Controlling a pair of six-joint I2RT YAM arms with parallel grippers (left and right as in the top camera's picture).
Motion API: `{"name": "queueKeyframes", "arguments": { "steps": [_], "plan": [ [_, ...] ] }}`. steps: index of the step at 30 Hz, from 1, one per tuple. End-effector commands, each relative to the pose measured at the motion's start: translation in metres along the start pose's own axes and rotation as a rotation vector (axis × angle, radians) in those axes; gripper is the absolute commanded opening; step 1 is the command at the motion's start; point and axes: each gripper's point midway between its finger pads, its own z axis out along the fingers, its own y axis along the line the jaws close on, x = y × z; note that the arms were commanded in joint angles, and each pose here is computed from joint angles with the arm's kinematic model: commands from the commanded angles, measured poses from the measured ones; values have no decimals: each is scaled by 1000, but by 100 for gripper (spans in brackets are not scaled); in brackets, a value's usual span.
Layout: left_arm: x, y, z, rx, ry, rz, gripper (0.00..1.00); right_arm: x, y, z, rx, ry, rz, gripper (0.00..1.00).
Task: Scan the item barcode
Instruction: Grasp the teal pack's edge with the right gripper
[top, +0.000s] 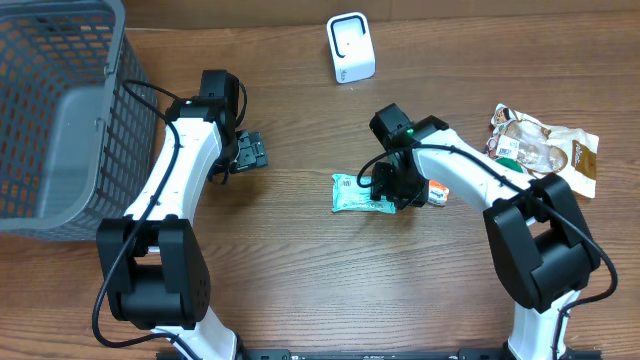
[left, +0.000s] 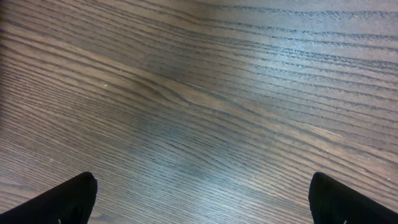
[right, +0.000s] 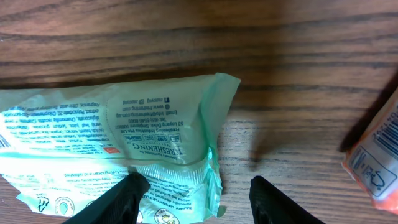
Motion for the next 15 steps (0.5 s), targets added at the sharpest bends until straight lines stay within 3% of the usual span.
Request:
{"name": "queueKeyframes", "arguments": {
  "steps": [1, 9, 15],
  "plan": [
    [-2, 2, -5, -7, -18, 11, 100, 7, -7, 5, 17, 2, -3, 54],
    [-2, 2, -5, -8, -17, 11, 100, 10, -10, 9, 21, 10, -2, 43],
    [-2, 2, -5, -8, -17, 11, 100, 0, 3, -10, -53, -13, -2, 49]
  ]
}}
